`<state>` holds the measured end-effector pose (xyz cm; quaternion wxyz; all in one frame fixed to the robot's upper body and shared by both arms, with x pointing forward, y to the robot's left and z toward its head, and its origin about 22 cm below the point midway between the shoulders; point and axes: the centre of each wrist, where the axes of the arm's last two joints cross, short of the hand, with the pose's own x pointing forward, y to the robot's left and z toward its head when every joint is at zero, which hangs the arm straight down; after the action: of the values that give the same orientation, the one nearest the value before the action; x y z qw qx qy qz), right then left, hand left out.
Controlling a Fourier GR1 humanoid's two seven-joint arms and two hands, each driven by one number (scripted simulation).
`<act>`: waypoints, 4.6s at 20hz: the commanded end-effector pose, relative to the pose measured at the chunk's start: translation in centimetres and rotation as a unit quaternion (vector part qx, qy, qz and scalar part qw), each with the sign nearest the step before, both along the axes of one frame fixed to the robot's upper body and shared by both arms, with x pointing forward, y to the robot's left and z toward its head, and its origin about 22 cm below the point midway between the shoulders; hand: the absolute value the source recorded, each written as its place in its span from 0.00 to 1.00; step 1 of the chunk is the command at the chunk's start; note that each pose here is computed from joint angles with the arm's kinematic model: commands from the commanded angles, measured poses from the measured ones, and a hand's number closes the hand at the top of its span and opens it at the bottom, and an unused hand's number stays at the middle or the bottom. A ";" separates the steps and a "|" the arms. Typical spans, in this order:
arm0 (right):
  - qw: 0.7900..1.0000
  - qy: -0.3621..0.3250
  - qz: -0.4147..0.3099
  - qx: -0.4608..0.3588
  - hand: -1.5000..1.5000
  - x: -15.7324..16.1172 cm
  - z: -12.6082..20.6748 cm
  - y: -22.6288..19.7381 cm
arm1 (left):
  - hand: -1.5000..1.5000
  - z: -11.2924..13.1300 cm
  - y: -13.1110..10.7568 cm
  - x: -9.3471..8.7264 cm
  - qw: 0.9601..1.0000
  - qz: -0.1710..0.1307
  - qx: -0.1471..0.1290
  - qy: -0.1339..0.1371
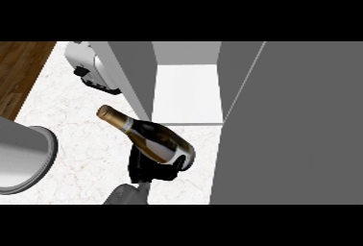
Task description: Pick up the wine, place it into the cabinet and close the cabinet
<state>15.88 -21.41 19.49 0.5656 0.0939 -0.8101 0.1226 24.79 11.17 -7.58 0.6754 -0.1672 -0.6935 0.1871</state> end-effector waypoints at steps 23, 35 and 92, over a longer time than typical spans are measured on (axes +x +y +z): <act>0.999 -0.013 0.018 0.029 0.00 2.3 -0.2 0.0 | 1.00 3.8 -1.8 10.8 0.999 0.041 0.019 -0.012; 0.999 -0.008 0.016 0.030 0.00 1.1 -1.4 -0.2 | 1.00 6.5 -2.4 13.9 0.998 0.050 0.022 -0.025; 0.997 -0.028 0.064 0.028 0.00 4.0 -1.7 1.3 | 0.00 7.3 -4.1 14.4 0.990 0.112 0.081 0.013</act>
<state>19.37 -20.39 17.91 0.5306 0.1607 -0.8201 0.1416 39.20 6.87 0.03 0.6709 -0.0518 -0.7012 0.2356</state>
